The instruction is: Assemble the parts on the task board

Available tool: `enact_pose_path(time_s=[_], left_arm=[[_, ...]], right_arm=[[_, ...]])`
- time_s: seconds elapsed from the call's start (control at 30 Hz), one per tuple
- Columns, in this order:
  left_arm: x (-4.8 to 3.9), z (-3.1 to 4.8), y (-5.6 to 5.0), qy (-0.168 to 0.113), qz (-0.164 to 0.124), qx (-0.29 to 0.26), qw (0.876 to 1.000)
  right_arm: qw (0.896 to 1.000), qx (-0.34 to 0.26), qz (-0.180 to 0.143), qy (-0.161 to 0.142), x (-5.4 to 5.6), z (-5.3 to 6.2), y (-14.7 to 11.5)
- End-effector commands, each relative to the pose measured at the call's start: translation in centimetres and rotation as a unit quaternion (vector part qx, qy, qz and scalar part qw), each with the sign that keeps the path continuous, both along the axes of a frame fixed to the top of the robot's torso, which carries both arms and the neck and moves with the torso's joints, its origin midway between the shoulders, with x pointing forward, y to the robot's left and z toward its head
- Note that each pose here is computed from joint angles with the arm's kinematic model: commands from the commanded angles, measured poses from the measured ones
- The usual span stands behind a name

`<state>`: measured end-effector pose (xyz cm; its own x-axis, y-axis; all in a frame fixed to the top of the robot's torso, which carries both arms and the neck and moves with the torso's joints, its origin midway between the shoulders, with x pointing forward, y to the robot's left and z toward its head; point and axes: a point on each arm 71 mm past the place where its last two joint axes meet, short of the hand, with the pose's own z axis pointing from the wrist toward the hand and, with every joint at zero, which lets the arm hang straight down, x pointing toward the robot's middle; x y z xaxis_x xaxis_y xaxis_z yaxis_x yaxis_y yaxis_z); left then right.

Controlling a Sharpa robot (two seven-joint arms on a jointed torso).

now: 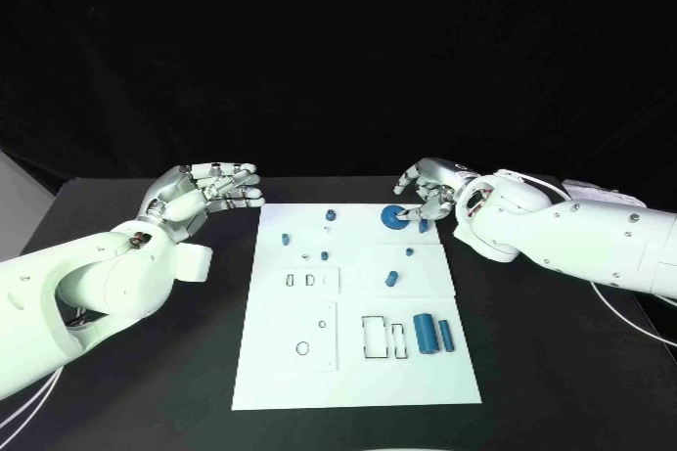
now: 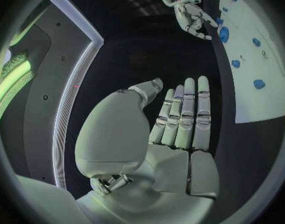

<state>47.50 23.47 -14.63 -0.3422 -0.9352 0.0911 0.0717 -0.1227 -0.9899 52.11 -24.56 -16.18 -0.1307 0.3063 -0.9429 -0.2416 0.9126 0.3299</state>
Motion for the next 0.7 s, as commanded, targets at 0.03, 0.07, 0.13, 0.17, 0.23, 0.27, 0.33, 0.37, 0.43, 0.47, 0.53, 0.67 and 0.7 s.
enact_pose_path(time_s=[0.03, 0.07, 0.13, 0.17, 0.23, 0.27, 0.33, 0.37, 0.43, 0.47, 0.53, 0.67, 0.7], left_arm=[[-0.03, 0.16, -0.2, -0.003, -0.009, -0.006, 1.0], [-0.03, 0.16, -0.2, -0.002, -0.009, -0.006, 1.0], [-0.03, 0.15, -0.2, -0.002, -0.009, -0.006, 1.0], [-0.02, 0.15, -0.2, -0.002, -0.009, -0.006, 1.0], [-0.02, 0.15, -0.1, -0.002, -0.009, -0.005, 1.0], [-0.02, 0.14, -0.1, -0.002, -0.009, -0.005, 1.0], [0.0, 0.14, -0.1, -0.002, -0.008, -0.005, 1.0], [0.0, 0.13, -0.1, -0.002, -0.008, -0.005, 1.0], [0.01, 0.13, -0.1, -0.002, -0.007, -0.005, 1.0], [0.01, 0.13, -0.1, -0.002, -0.007, -0.005, 1.0], [0.02, 0.13, -0.1, -0.001, -0.007, -0.004, 1.0], [0.04, 0.1, 0.0, 0.0, -0.008, -0.004, 1.0], [0.06, 0.08, 0.0, 0.0, -0.007, -0.004, 1.0]], right_arm=[[0.999, -0.016, -0.007, 0.039, 0.2, -0.6, 0.1], [0.999, -0.018, -0.009, 0.042, 0.3, -0.7, 0.2], [0.999, -0.021, -0.011, 0.046, 0.4, -0.9, 0.3], [0.999, -0.022, -0.011, 0.049, 0.4, -1.1, 0.3], [0.998, -0.023, -0.01, 0.054, 0.4, -1.3, 0.5], [0.998, -0.024, -0.01, 0.055, 0.3, -1.4, 0.6], [0.998, -0.025, -0.01, 0.059, 0.3, -1.5, 0.6], [0.998, -0.026, -0.011, 0.06, 0.3, -1.6, 0.7], [0.998, -0.027, -0.012, 0.061, 0.4, -1.7, 0.7], [0.998, -0.028, -0.013, 0.061, 0.4, -1.7, 0.7], [0.998, -0.029, -0.015, 0.061, 0.4, -1.7, 0.6], [0.998, -0.027, -0.019, 0.06, 0.5, -1.8, 0.5], [0.998, -0.026, -0.021, 0.059, 0.6, -1.8, 0.4]])
